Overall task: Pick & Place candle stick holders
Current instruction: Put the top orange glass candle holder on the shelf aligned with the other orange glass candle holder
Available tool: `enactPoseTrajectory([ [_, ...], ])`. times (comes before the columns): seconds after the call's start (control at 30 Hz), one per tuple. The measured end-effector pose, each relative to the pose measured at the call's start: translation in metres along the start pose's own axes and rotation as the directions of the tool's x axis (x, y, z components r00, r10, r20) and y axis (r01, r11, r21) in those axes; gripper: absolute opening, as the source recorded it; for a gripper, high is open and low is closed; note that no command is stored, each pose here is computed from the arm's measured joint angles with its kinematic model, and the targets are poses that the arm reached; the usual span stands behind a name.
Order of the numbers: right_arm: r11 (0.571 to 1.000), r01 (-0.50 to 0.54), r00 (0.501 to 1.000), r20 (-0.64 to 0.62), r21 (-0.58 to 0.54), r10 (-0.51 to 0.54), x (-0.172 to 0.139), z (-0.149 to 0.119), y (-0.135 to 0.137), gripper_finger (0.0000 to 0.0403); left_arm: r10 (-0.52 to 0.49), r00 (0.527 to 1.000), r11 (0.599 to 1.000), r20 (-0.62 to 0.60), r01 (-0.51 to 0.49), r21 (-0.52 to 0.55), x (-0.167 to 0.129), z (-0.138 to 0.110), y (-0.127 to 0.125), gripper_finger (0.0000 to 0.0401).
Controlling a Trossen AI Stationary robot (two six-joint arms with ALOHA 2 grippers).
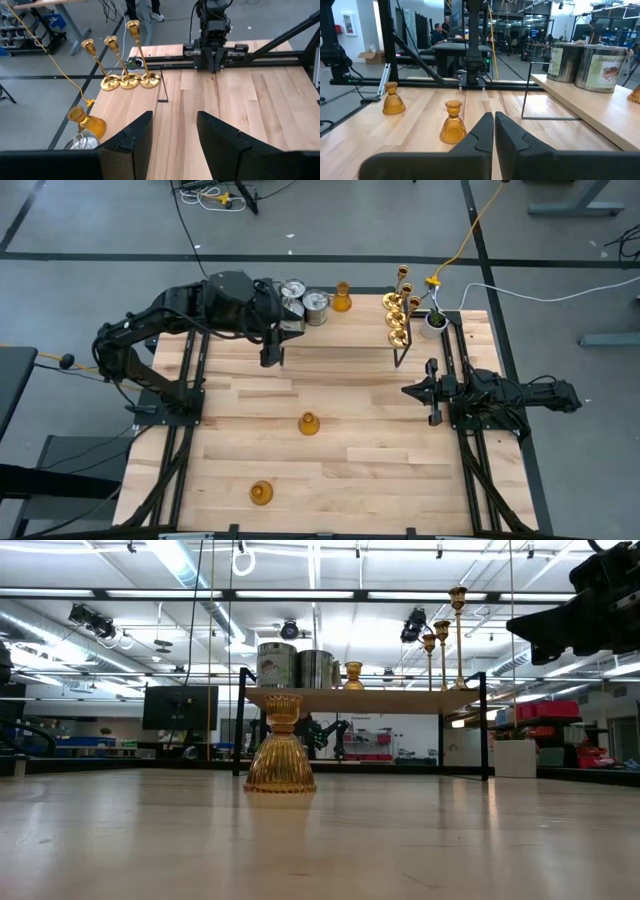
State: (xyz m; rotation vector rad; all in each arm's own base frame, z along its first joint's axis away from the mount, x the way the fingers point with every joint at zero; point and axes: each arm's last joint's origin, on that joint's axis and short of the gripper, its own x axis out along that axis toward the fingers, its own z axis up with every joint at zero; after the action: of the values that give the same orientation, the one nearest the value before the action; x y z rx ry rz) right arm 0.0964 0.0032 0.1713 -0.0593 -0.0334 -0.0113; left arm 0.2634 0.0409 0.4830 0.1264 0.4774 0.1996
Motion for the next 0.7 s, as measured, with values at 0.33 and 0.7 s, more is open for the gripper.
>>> enactPoseTrajectory([
  [0.33,0.574,0.667,0.655,-0.007,0.475,-0.756,-0.01,0.004,-0.022,0.002,-0.036,0.998,0.999,-0.047,0.036,0.011,0.017,-0.003,-0.006,0.016],
  [0.7,0.457,0.842,0.484,-0.026,0.285,-0.875,-0.015,0.004,-0.026,0.002,-0.039,0.998,0.999,-0.051,0.039,0.014,0.019,-0.003,-0.008,0.016],
])
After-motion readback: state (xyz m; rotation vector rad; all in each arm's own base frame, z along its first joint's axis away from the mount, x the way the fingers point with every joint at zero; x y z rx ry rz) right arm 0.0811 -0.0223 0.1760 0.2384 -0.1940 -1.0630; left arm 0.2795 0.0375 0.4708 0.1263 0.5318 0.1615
